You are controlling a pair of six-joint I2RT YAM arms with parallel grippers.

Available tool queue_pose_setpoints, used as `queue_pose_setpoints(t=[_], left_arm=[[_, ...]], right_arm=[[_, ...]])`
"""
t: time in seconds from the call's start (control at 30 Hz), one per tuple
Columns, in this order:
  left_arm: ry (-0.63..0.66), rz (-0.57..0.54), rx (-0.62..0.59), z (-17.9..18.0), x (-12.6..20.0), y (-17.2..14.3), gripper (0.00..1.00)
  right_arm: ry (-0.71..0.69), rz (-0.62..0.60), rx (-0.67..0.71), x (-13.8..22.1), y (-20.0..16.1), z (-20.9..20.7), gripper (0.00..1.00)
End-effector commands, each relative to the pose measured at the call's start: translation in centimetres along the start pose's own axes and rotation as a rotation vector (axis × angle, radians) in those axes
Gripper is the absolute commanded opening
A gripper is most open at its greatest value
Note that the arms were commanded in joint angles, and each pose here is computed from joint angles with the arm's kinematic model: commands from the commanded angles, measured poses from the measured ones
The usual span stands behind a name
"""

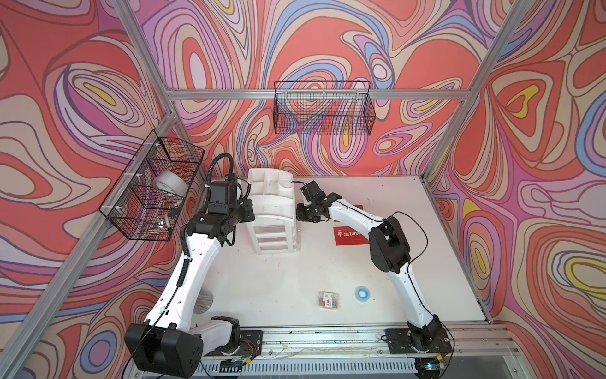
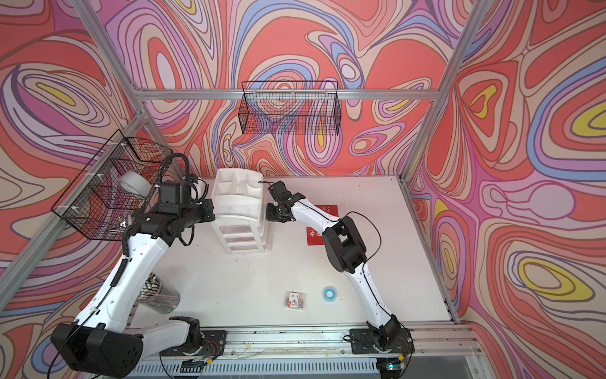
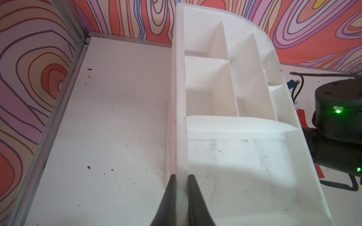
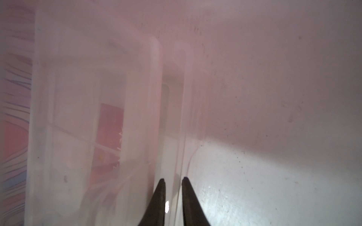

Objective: Take the postcards out of the drawer
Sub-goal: Open the drawer in the storage box.

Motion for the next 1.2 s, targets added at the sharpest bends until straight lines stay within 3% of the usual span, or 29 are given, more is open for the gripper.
queue_pose_setpoints(t=[0.0,0.27,0.6,1.17], left_arm=[[-0.023,0.105,-0.013,-0.1,-0.1,-2.5,0.00],[0.010,0.089,-0.011,0.4,0.3,-2.4,0.00],[0.044,0.080,-0.014,0.8,0.7,-2.3,0.00],[0.145,0.060,-0.029,2.1,1.5,-2.1,0.00]], right_arm=[[-0.036,0.026,-0.004,-1.3,-1.0,-0.1,0.15],[-0.078,0.025,0.008,-0.7,-0.4,-0.1,0.08],[-0.159,0.023,0.088,1.8,0.8,0.0,0.05],[-0.252,0.038,0.065,3.5,0.9,-4.8,0.04]])
Point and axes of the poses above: each gripper's point midway between its finger pads, its own x axis back along the fingers, its own z axis along the line the jaws close on, y = z × x, the point moved 5 cm from there along x, back along the fingers, and after that the axes turned 1 degree about x, right-handed, at the moved point
